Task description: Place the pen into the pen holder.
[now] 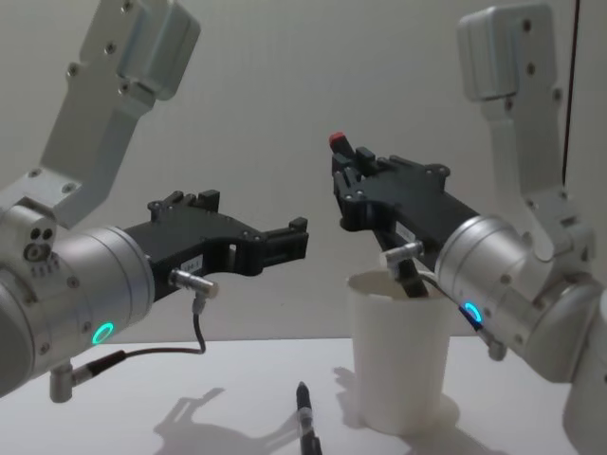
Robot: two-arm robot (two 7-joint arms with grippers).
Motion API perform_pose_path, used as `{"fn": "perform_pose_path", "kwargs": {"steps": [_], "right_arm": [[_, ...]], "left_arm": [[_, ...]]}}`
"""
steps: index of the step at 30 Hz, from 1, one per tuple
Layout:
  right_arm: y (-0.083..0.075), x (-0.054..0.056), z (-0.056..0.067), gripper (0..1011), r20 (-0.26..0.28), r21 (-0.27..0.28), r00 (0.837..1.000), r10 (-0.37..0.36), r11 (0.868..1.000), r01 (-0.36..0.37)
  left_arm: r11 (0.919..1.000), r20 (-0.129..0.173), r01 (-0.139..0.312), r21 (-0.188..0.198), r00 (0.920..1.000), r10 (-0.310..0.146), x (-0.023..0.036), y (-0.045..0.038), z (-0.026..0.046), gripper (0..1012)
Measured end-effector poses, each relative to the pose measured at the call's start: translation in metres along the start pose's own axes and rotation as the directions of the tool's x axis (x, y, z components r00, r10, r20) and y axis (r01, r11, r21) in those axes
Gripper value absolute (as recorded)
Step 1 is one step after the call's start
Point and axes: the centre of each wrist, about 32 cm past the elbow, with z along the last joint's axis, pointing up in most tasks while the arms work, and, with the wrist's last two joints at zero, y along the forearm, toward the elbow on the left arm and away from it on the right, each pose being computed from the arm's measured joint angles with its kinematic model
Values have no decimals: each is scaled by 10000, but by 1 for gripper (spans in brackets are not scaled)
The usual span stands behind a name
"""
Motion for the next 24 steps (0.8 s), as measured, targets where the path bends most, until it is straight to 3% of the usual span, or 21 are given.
{"fn": "perform_pose_path", "kwargs": {"steps": [24], "right_arm": [[-92, 70, -1, 185, 31, -97, 9998, -190, 9998, 190]], "left_arm": [[10000, 0, 1, 0, 10000, -1, 0, 0, 0, 1003]]}}
